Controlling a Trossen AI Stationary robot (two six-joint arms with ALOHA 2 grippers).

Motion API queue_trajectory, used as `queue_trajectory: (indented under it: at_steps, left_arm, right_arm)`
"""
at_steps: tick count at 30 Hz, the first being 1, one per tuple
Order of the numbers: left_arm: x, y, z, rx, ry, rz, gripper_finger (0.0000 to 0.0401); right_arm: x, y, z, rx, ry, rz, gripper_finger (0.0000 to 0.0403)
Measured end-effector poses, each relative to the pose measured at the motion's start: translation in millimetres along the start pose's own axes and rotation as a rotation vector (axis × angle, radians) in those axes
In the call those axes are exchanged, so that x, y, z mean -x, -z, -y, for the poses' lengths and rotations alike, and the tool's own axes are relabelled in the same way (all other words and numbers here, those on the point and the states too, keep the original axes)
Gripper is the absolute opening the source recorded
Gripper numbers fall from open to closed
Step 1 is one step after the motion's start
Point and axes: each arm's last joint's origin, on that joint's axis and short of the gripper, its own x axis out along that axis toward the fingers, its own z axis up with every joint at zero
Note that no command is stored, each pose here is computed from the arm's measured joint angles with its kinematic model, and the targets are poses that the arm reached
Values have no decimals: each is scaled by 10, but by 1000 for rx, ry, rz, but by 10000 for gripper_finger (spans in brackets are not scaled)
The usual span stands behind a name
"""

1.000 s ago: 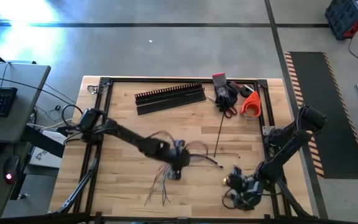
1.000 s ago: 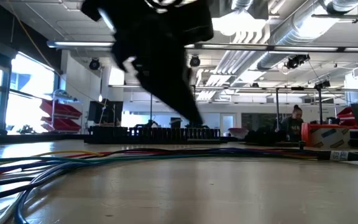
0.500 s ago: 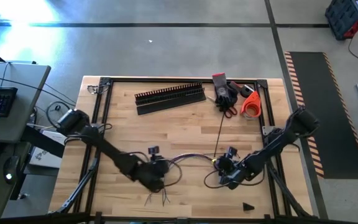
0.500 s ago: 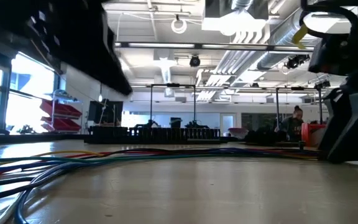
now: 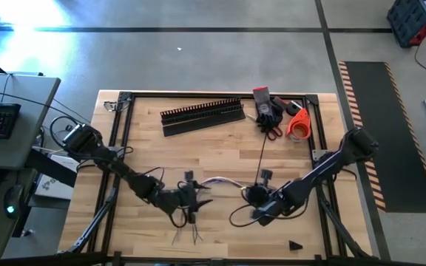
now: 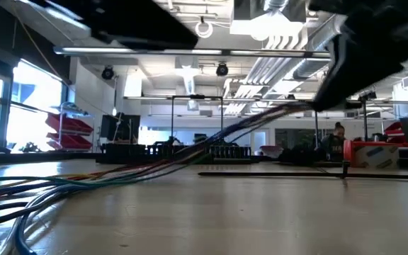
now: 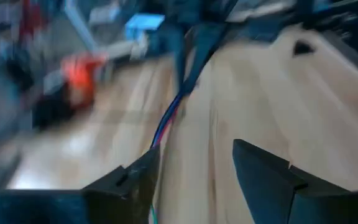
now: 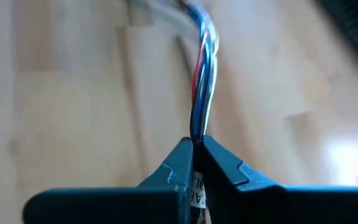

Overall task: Ziptie cables
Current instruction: Wrap the top black zip tie around the colored cable bundle

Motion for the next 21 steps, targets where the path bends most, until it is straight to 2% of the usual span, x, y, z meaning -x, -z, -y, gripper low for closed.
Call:
queue_trajectory:
  at_steps: [4, 8, 13, 18, 21]
  left_arm:
    - [-146, -140, -55, -227, -51, 68, 202]
    - [-393, -122, -114, -341, -79, 51, 212]
    - [-678, -62, -121, -387, -191, -6, 214]
    - [-913, 32, -139, -351, -442, -118, 211]
    - [-963, 174, -147, -353, -494, -178, 201]
  right_arm:
    - [180, -310, 58, 26, 20, 37, 4]
    - [262, -451, 61, 66, 15, 66, 4]
    - [324, -531, 61, 52, 5, 91, 3]
    - [356, -508, 36, 47, -13, 82, 2]
    - [456, -451, 1, 40, -25, 83, 2]
